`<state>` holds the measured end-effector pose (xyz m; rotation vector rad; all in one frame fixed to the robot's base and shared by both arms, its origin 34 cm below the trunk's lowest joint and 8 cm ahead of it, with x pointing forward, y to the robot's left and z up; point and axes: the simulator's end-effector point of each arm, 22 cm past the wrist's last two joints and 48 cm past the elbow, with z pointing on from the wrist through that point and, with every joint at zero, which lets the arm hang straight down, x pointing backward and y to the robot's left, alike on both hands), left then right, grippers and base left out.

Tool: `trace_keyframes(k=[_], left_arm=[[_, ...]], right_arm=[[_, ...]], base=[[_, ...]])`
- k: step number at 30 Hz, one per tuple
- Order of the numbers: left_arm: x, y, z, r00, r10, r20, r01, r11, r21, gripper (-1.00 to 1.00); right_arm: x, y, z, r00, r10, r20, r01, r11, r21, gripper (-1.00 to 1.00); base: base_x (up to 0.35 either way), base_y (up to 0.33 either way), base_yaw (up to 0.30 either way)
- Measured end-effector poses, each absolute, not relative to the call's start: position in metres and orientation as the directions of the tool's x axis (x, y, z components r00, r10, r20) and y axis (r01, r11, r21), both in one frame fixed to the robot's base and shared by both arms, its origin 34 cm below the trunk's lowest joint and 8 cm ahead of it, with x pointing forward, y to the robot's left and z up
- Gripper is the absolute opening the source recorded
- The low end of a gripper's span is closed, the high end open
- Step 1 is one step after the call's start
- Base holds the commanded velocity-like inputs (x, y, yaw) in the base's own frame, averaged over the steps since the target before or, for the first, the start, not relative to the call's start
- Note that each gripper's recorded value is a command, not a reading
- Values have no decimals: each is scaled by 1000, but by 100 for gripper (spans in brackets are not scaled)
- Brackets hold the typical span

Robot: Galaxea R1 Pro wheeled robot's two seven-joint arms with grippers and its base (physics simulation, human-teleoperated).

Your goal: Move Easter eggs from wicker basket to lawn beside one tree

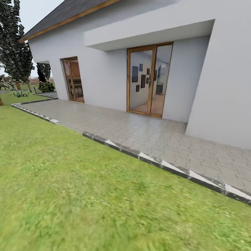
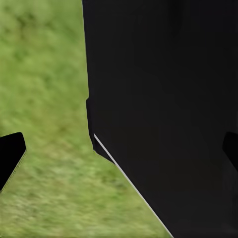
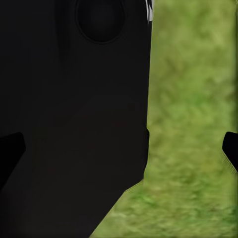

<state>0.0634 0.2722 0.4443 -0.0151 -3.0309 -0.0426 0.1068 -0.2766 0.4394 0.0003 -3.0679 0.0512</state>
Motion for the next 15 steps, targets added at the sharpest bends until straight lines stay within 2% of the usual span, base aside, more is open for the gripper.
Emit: trace_keyframes(k=[15], left_arm=[[63,272,444,-994,8,111,11,1000,27,100]], right_arm=[[107,-276,439,-997,0,73,-2,999,-32,100]], base=[[338,0,0]])
